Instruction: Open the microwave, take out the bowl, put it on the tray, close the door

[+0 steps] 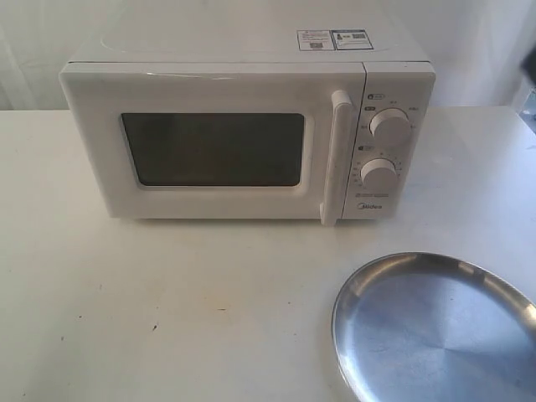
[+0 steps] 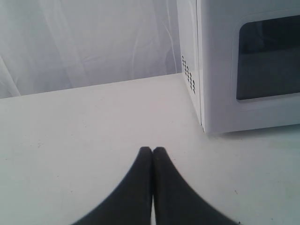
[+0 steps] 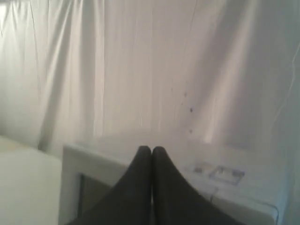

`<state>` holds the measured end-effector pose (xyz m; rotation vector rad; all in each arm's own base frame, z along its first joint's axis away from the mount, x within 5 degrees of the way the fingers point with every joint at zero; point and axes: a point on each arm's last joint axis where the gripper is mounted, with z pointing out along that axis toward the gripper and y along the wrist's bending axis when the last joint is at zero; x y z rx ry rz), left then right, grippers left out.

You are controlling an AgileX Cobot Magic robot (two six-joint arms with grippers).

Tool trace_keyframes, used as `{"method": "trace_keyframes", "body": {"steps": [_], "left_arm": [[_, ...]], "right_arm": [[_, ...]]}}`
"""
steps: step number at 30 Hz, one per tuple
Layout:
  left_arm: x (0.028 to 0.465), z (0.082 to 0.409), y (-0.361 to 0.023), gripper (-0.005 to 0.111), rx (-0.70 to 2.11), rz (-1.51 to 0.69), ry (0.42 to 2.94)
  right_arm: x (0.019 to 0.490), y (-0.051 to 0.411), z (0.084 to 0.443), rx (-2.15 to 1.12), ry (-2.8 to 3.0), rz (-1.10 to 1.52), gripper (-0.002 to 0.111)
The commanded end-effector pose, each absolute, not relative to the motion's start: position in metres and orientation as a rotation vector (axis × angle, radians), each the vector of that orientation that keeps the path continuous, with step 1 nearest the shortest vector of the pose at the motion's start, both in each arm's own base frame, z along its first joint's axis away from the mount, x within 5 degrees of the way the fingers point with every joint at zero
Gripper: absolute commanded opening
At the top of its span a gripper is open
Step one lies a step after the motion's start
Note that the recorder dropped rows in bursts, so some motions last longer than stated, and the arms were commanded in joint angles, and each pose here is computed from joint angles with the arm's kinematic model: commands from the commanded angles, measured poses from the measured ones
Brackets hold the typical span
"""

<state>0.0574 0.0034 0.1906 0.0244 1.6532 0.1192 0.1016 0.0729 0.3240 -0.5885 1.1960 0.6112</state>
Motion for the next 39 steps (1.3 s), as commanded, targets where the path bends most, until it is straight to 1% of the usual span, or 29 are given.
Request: {"method": "trace_keyframes", "body": {"steps": [1,3,4,5,7,10,13,17,19,21,25,26,27,35,39], "left_arm": [[0.057,0.192,0.003,0.0,0.022,0.112,1.649],[0.057,0.192,0.003,0.0,0.022,0.112,1.649],[0.057,0.192,0.003,0.0,0.022,0.112,1.649],[0.057,0.192,0.003,0.0,0.022,0.112,1.649],[0.057,0.192,0.003,0.0,0.022,0.112,1.649],[0.057,0.192,0.003,0.0,0.022,0.112,1.649],[0.057,0.192,0.003,0.0,0.022,0.112,1.649],[0.057,0.192,0.003,0.0,0.022,0.112,1.649],[0.057,0.192,0.003,0.0,0.022,0.112,1.649],[0.057,0.192,0.003,0.0,0.022,0.112,1.649],[0.057,0.192,0.003,0.0,0.022,0.112,1.649],[0.057,0.192,0.003,0.0,0.022,0.112,1.649],[0.057,0.192,0.003,0.0,0.022,0.112,1.649],[0.057,0.192,0.003,0.0,0.022,0.112,1.649],[0.057,0.192,0.003,0.0,0.022,0.112,1.649]], "right_arm": [[0.169,0.088,0.275,-0.728,1.417,0.515,0.0],[0.188,0.093,0.255,-0.717,1.475,0.557,0.0],[0.199,0.097,0.239,-0.751,1.491,0.583,0.0],[0.204,0.102,0.231,-0.782,1.463,0.612,0.0],[0.221,0.11,0.21,-0.777,1.477,0.717,0.0],[0.244,0.117,0.191,-0.769,1.494,0.791,0.0],[0.26,0.124,0.178,-0.834,1.516,0.832,0.0],[0.272,0.128,0.175,-0.854,1.508,0.831,0.0],[0.275,0.127,0.174,-0.874,1.501,0.789,0.005],[0.278,0.127,0.174,-0.895,1.498,0.753,0.014],[0.283,0.127,0.174,-0.911,1.522,0.706,0.039],[0.285,0.127,0.174,-0.912,1.53,0.699,0.044],[0.286,0.127,0.175,-0.909,1.534,0.703,0.046],[0.296,0.13,0.18,-0.895,1.572,0.75,0.046],[0.305,0.136,0.176,-0.943,1.623,0.845,0.041]]}}
